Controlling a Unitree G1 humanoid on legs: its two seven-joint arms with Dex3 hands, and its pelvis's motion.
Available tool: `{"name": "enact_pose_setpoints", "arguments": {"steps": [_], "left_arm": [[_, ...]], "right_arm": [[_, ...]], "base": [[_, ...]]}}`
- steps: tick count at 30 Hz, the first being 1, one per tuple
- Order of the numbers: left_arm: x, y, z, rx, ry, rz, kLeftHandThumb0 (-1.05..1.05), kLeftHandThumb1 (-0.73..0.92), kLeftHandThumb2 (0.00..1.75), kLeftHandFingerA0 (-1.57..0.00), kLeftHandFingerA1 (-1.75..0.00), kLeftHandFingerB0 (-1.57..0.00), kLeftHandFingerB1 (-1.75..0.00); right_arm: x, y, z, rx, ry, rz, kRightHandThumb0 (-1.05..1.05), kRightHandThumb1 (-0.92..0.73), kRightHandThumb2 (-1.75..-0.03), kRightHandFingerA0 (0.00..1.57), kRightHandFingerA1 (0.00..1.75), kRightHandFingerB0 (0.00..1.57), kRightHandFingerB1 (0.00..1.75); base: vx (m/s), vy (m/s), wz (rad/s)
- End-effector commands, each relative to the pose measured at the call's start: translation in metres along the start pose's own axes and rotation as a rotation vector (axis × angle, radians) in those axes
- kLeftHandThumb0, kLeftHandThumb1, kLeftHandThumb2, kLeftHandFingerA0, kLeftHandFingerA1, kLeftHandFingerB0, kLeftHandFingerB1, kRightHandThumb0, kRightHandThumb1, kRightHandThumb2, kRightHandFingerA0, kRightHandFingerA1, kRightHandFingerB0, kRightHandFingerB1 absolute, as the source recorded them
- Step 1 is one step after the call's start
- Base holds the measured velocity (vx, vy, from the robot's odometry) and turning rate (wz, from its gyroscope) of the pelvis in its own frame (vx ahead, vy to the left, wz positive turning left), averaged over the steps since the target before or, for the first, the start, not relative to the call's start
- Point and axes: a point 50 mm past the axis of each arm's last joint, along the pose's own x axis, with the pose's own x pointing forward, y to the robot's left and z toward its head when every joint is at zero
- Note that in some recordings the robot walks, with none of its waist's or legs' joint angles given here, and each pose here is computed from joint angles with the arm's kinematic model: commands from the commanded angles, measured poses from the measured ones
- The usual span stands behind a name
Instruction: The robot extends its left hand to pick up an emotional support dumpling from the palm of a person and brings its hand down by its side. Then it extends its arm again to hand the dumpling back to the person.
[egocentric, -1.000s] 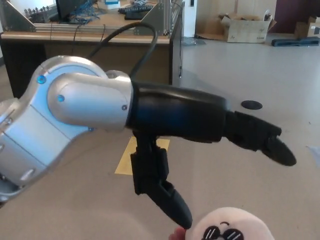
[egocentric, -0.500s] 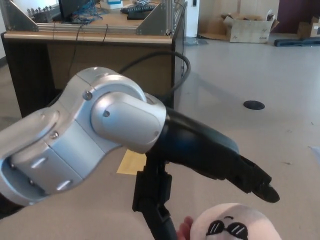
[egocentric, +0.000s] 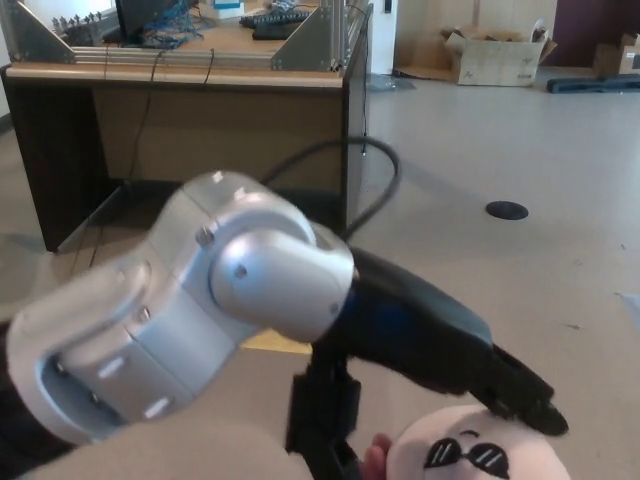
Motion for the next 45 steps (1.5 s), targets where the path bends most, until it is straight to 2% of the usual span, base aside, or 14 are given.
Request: {"name": "enact_pose_setpoints", "arguments": {"steps": [1, 6, 7, 13, 14, 22, 23, 26, 27, 28, 29, 33, 34, 45], "left_arm": [[0.008, -0.005, 0.001, 0.07, 0.022, 0.077, -0.7, 0.37, 0.86, -0.01, -0.2, 0.0, -0.19], [0.026, -0.019, -0.005, 0.064, 0.022, 0.131, -0.85, 0.35, 0.71, -0.08, -0.27, -0.03, -0.19], [0.029, -0.022, -0.007, 0.061, 0.029, 0.127, -0.9, 0.35, 0.72, -0.1, -0.27, -0.03, -0.18], [0.036, -0.029, -0.01, 0.063, 0.032, 0.13, -0.89, 0.36, 0.72, -0.11, -0.28, -0.04, -0.19], [0.038, -0.031, -0.009, 0.065, 0.034, 0.129, -0.71, 0.4, 0.84, -0.1, -0.32, 0.0, -0.21], [0.044, -0.039, -0.008, 0.066, 0.035, 0.158, -0.74, 0.42, 0.83, -0.1, -0.37, -0.02, -0.21], [0.046, -0.041, -0.009, 0.074, 0.042, 0.161, -0.78, 0.42, 0.81, -0.21, -0.45, -0.01, -0.19], [0.051, -0.045, -0.01, 0.087, 0.051, 0.166, -0.78, 0.42, 0.81, -0.21, -0.45, -0.01, -0.19], [0.053, -0.047, -0.012, 0.067, 0.036, 0.201, -0.63, 0.41, 0.71, -0.71, -0.8, -0.11, -0.4], [0.054, -0.049, -0.014, 0.052, 0.025, 0.228, -0.63, 0.41, 0.71, -0.71, -0.8, -0.11, -0.4], [0.058, -0.055, -0.017, 0.057, -0.016, 0.327, -0.34, 0.72, 0.62, -0.88, -1.19, -0.42, -0.34], [0.059, -0.057, -0.018, 0.069, -0.035, 0.363, -0.34, 0.72, 0.62, -0.88, -1.19, -0.42, -0.34], [0.061, -0.058, -0.02, 0.067, -0.045, 0.429, -0.3, 0.68, 0.65, -0.83, -1.54, -0.84, -0.59], [0.061, -0.065, -0.028, 0.042, -0.087, 0.676, -0.26, 0.68, 0.62, -0.86, -1.69, -0.86, -0.56]], "right_arm": [[0.0, -0.006, 0.005, 0.011, -0.052, 0.007, -0.57, -0.57, -0.9, 0.58, 0.65, 0.33, 0.51], [0.0, -0.007, 0.007, -0.021, -0.071, 0.017, -0.49, -0.72, -0.62, 0.61, 0.47, 0.5, 0.39], [0.002, -0.007, 0.007, -0.032, -0.056, 0.017, -0.36, -0.54, -1.07, 0.02, 0.5, 0.0, 0.5], [0.007, -0.007, 0.009, -0.065, -0.008, 0.005, -0.36, -0.54, -1.07, 0.03, 0.5, 0.01, 0.5], [0.008, -0.007, 0.009, -0.05, 0.008, 0.003, -0.63, -0.56, -0.83, 0.21, 0.52, 0.07, 0.4], [0.011, -0.005, 0.01, -0.067, 0.049, -0.01, -0.63, -0.56, -0.83, 0.25, 0.53, 0.07, 0.42], [0.011, -0.005, 0.012, -0.101, 0.032, -0.005, -0.53, -0.75, -0.62, 0.34, 0.46, 0.26, 0.36], [0.01, -0.006, 0.014, -0.153, 0.005, 0.003, -0.53, -0.75, -0.62, 0.34, 0.46, 0.26, 0.36], [0.01, -0.005, 0.016, -0.139, -0.02, 0.015, -0.47, -0.73, -0.62, 0.59, 0.52, 0.51, 0.42], [0.01, -0.005, 0.018, -0.129, -0.038, 0.024, -0.47, -0.73, -0.62, 0.59, 0.52, 0.51, 0.42], [0.011, -0.005, 0.02, -0.144, -0.058, 0.027, -0.55, -0.55, -0.89, 0.49, 0.59, 0.36, 0.51], [0.011, -0.005, 0.02, -0.156, -0.059, 0.024, -0.55, -0.55, -0.89, 0.49, 0.59, 0.36, 0.51], [0.011, -0.005, 0.023, -0.159, -0.1, 0.007, -0.41, -0.72, -0.62, 0.66, 0.55, 0.56, 0.46], [0.015, -0.003, 0.025, -0.045, -0.104, -0.019, -0.43, -0.69, -0.6, 0.79, 0.68, 0.65, 0.49]], "base": [[0.0, 0.0, 0.0], [0.0, 0.0, 0.0], [0.0, 0.0, 0.0], [0.0, 0.0, 0.0], [0.0, 0.0, 0.0], [0.0, 0.0, 0.0], [0.0, 0.0, 0.0], [0.0, 0.0, 0.0], [0.0, 0.0, 0.0], [0.0, 0.0, 0.0], [0.0, 0.0, 0.0], [0.0, 0.0, 0.0], [0.0, 0.0, 0.0], [0.0, 0.0, 0.0]]}}
